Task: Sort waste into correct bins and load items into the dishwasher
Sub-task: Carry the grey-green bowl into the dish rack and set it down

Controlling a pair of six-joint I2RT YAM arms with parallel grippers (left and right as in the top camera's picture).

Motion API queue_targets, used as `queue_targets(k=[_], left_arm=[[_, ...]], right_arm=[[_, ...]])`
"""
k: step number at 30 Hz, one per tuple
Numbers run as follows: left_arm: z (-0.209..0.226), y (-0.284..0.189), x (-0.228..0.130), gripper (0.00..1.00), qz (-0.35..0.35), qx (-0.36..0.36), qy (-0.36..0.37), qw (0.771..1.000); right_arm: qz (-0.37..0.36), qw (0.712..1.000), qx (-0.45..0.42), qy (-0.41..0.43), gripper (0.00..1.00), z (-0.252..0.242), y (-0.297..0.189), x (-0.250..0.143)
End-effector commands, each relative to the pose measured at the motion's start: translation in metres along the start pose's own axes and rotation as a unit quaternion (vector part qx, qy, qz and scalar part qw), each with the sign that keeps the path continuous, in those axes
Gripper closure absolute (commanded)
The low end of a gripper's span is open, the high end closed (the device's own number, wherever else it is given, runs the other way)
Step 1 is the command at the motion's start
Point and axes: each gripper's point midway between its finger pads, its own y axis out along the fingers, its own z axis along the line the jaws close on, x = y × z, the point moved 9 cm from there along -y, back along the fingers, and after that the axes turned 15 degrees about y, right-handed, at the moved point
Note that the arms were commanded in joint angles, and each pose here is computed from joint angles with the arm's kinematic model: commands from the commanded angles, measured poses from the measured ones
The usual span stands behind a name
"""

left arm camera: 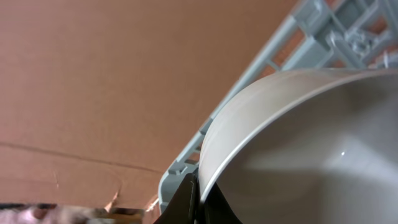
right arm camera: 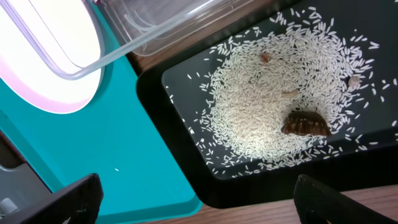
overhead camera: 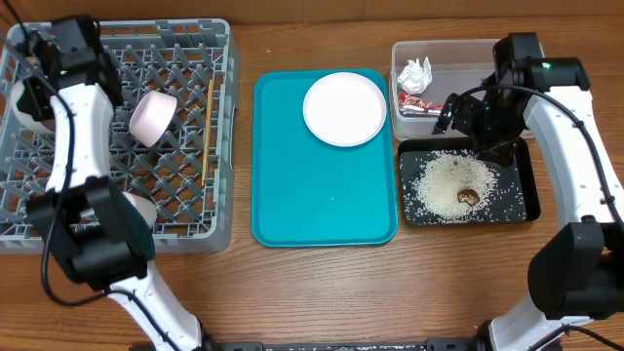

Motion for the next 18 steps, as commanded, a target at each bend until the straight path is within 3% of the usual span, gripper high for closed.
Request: queue_targets(k=[1, 18], left_arm=[[-0.014, 0.009, -0.003, 0.96, 0.017, 0.023, 0.044, 0.999], [-0.045, -0.013, 0.006, 0.96, -0.010, 0.012, 0.065, 0.998]], right_arm=[[-0.001, 1.000, 0.007, -0.002, 0.00, 0.002, -0.002, -0.001], [-0.001, 1.000, 0.007, -0.002, 0.00, 0.002, -0.002, -0.001]])
